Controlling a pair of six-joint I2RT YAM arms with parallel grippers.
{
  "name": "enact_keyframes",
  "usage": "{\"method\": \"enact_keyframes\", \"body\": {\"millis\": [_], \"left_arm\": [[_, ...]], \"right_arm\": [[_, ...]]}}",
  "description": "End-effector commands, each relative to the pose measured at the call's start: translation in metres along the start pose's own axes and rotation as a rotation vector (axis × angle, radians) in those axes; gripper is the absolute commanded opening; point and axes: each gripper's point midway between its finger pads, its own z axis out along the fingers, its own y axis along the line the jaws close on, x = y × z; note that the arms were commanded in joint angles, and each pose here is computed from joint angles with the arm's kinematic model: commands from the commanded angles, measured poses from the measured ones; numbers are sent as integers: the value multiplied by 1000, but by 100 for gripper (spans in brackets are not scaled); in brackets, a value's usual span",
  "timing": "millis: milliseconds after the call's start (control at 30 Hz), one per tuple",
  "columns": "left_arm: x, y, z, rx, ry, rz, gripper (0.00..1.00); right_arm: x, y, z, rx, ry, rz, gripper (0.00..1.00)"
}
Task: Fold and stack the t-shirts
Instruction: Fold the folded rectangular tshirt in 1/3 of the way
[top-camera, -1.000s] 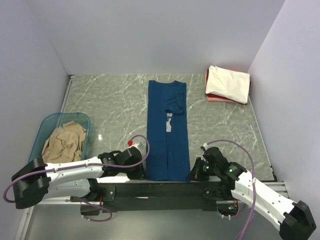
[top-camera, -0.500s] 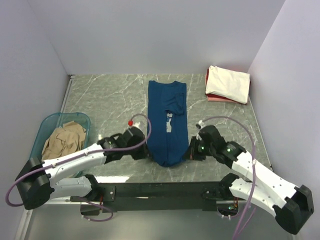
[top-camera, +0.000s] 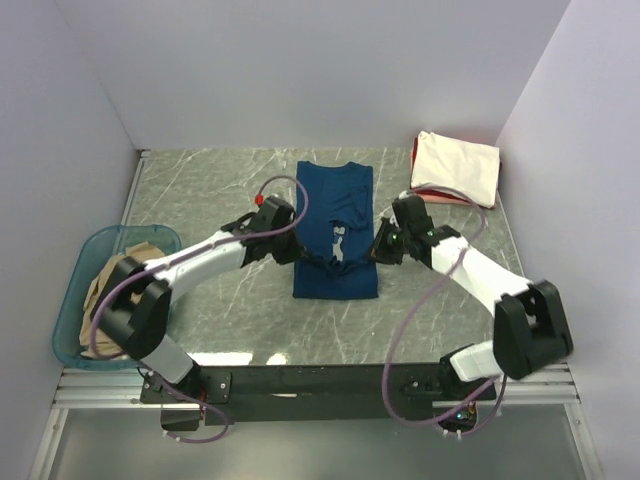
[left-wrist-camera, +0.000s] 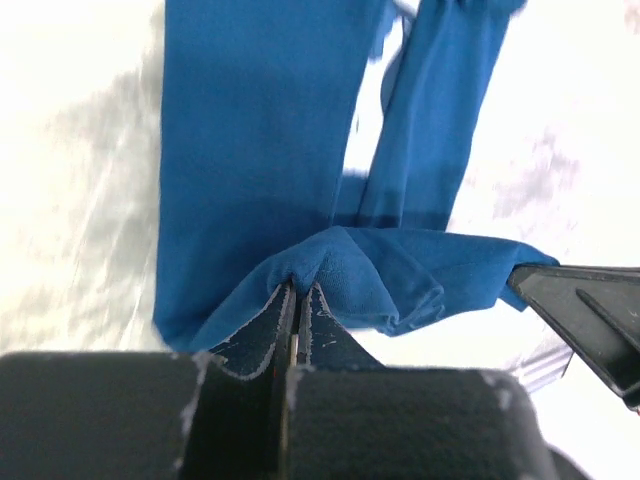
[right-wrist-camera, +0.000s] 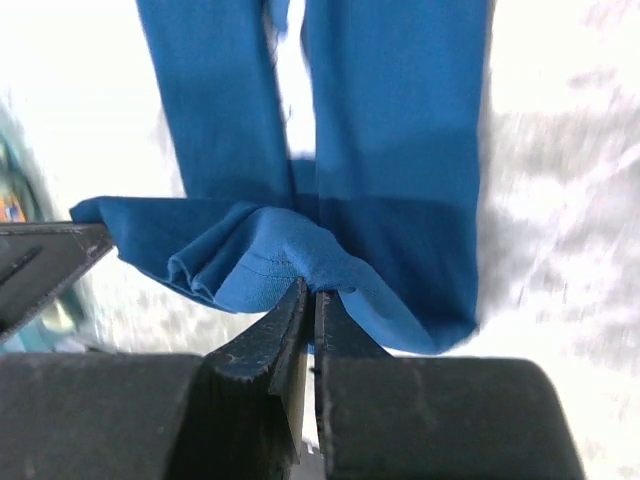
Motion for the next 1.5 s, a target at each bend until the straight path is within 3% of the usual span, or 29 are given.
{"method": "enact_keyframes", "body": {"millis": [0,433,1100,1167,1267,1333,1467], "left_arm": [[-37,-23,15,42,-64,-10,1],[-83,-13,73,-19,-37,-57,0],[-106,2,91,-54,-47,-59,1],[-108,2,91,-47,-46,-58,1],[-112,2,89,-38,-57,-47,9],[-118,0,87,-26,-64,-28,24],[-133,-3,73,-35,-104,15,52]], "right_arm": [[-48,23,14,-61,-79,-15,0],[-87,1,71,-34,-15,92,0],[-112,-15,90,-52,10,155,0],[-115,-16,91,-56,9,156,4],[-122,-14,87,-66,-11,148,21],[-126,-12,83,-73,-23,142,38],[-138,-3,63,-78,-83,107,53]]}}
